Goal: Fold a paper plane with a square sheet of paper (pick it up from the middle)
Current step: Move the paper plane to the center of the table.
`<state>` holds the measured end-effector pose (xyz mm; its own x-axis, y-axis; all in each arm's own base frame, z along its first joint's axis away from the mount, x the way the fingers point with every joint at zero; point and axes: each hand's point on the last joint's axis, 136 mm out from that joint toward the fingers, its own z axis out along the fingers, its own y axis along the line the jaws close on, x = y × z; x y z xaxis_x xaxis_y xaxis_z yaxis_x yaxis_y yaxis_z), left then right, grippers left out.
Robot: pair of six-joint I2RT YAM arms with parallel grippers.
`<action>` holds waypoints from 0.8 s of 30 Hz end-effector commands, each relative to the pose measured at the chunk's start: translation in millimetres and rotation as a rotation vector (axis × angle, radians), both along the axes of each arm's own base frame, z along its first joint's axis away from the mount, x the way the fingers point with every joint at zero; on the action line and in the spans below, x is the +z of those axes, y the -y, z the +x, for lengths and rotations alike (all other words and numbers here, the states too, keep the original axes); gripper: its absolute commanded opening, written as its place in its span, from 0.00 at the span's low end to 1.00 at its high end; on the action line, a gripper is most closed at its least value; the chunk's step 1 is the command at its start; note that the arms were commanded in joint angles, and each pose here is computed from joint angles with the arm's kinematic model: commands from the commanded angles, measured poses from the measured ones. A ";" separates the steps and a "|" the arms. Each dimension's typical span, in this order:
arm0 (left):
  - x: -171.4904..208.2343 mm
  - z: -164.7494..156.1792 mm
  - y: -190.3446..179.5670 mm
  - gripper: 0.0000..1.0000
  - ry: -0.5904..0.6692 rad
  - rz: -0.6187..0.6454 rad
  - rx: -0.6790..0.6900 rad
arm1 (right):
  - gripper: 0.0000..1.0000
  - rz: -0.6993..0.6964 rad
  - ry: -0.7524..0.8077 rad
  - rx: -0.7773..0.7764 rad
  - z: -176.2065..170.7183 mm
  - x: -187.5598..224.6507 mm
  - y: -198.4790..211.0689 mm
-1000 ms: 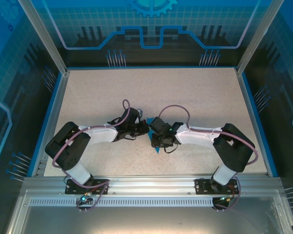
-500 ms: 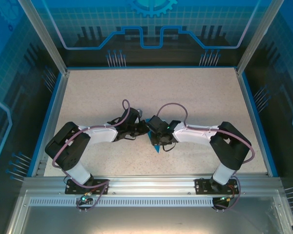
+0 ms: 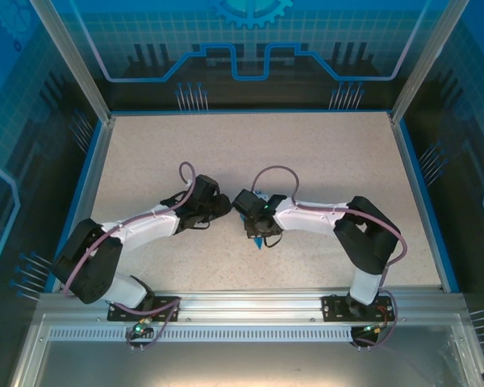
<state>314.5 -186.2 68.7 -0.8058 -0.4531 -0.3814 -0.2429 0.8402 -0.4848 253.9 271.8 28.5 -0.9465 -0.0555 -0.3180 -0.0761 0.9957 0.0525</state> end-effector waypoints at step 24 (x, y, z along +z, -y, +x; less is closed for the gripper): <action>-14.9 -20.1 -39.9 0.72 -0.079 0.105 0.103 | 0.07 -0.082 0.117 -0.025 36.3 32.4 20.4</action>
<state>302.0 -163.3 54.4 -0.8043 -0.4759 -0.3558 -0.3219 0.8523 -0.4123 264.3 255.0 29.8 -0.9370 -0.0866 -0.3385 -0.0685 0.9955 -0.0653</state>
